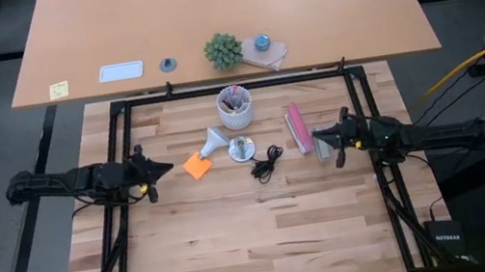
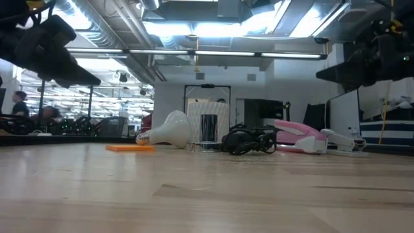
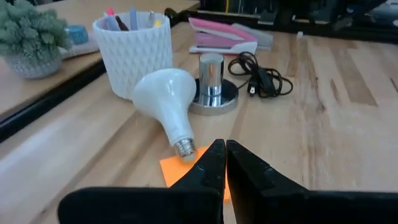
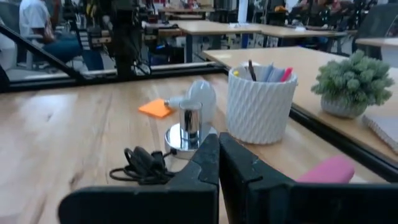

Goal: Screw lightbulb
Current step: Return to Home Position

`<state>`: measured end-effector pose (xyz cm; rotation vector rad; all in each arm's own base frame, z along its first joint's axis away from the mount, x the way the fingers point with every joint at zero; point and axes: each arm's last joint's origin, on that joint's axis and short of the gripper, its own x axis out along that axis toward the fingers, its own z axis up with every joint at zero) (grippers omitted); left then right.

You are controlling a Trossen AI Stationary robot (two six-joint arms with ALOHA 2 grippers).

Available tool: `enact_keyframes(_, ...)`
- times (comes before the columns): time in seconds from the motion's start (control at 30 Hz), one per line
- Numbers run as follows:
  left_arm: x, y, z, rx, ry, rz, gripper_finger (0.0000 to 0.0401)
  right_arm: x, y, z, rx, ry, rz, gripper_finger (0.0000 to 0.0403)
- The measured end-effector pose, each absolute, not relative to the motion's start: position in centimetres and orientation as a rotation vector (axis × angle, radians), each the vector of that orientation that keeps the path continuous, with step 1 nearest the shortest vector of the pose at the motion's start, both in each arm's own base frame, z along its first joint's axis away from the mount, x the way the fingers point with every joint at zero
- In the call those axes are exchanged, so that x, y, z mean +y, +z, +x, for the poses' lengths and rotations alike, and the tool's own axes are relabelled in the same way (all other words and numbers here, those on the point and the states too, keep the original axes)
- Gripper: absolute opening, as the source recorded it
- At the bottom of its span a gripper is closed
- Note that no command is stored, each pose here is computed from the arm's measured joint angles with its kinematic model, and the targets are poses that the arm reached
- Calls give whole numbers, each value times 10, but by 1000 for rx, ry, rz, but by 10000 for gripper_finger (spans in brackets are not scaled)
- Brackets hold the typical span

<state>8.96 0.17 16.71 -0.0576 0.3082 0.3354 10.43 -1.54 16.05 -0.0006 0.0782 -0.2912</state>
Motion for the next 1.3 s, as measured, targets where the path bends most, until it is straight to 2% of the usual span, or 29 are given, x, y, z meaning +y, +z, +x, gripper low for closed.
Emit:
enact_keyframes(0.47, 2, 164, 89, 271, 334, -71, 5, -15, 172, 95, -65, -290, 8, 3)
enact_keyframes(0.67, 2, 168, 85, 211, 331, -89, 5, -15, 171, 96, -58, -290, 8, 3)
enact_keyframes(1.3, 2, 167, 85, 216, 331, -87, 5, -15, 171, 96, -61, -290, 8, 3)
